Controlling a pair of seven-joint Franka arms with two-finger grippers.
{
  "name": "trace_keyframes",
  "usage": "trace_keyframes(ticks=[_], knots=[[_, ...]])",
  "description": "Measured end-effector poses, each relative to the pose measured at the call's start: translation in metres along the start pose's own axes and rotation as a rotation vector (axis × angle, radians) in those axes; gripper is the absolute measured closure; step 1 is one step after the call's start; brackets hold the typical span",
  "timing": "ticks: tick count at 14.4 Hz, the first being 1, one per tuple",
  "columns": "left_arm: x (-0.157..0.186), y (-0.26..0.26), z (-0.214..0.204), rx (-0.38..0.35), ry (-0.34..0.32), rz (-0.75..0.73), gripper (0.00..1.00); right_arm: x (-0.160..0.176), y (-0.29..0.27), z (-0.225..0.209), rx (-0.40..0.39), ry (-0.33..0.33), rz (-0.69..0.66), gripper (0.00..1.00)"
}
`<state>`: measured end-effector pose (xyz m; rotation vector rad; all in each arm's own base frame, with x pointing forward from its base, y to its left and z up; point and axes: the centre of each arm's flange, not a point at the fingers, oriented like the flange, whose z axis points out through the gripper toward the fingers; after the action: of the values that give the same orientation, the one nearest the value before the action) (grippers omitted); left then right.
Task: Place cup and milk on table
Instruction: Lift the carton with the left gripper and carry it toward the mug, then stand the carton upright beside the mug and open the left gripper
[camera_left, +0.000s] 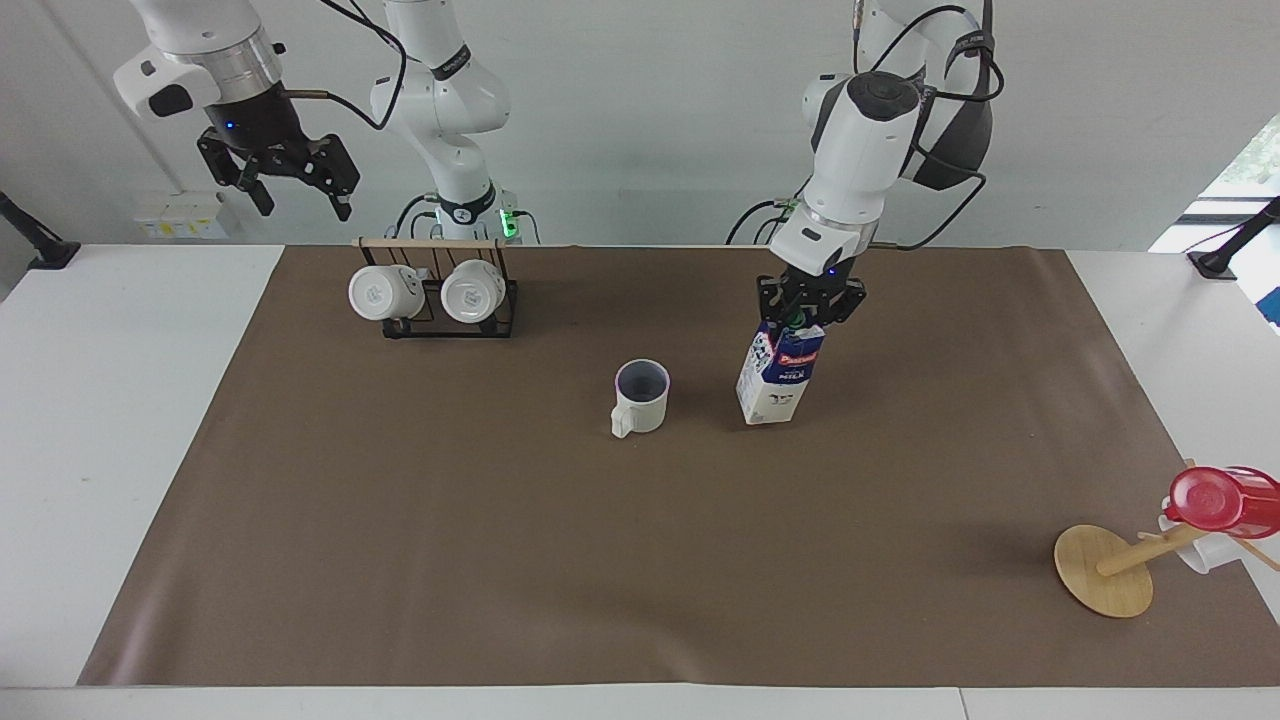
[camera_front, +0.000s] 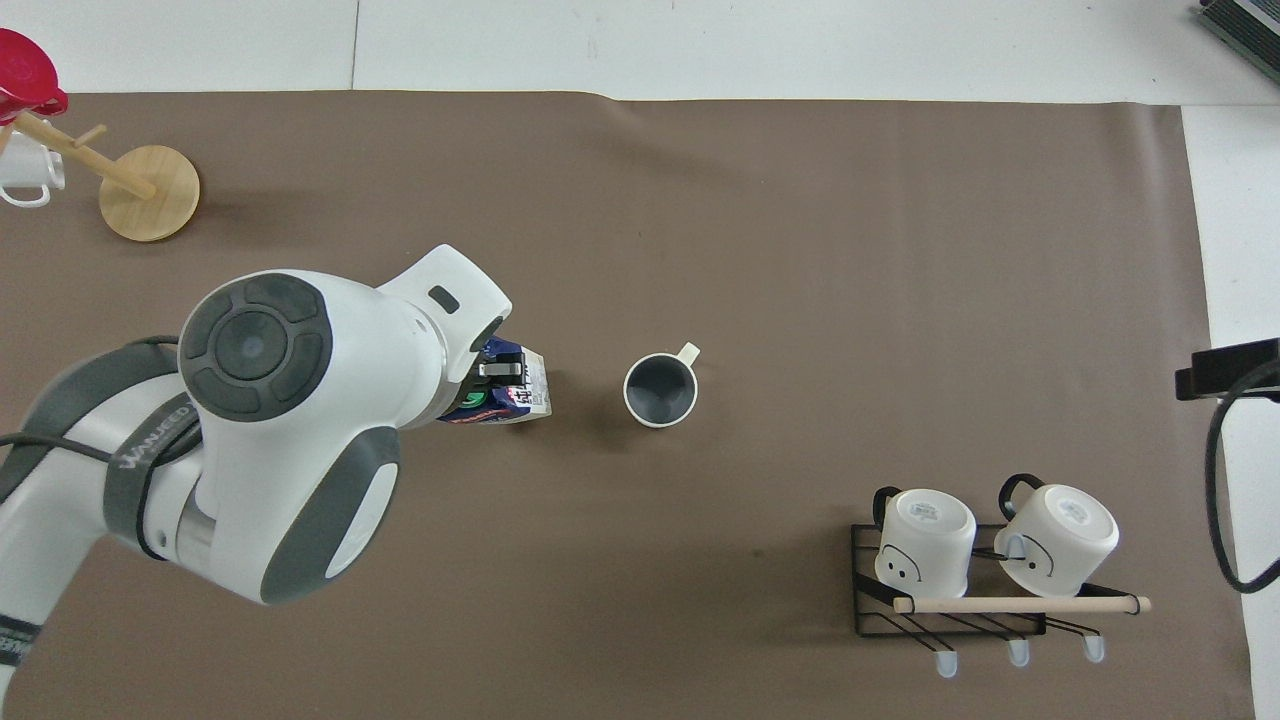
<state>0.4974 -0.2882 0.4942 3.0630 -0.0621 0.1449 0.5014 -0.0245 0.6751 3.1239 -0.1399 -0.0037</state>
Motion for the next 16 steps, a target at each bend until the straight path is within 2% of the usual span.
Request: trace_keyframes(ticks=[3,16], knots=[[-0.007,0.020,0.012,0.014,-0.013,0.013,0.47,0.000,0.000,0.000,0.000,0.000,0.000,0.00],[-0.007,0.032,0.024,0.021,0.005,-0.007,0.45,0.000,0.000,0.000,0.000,-0.001,0.000,0.00]])
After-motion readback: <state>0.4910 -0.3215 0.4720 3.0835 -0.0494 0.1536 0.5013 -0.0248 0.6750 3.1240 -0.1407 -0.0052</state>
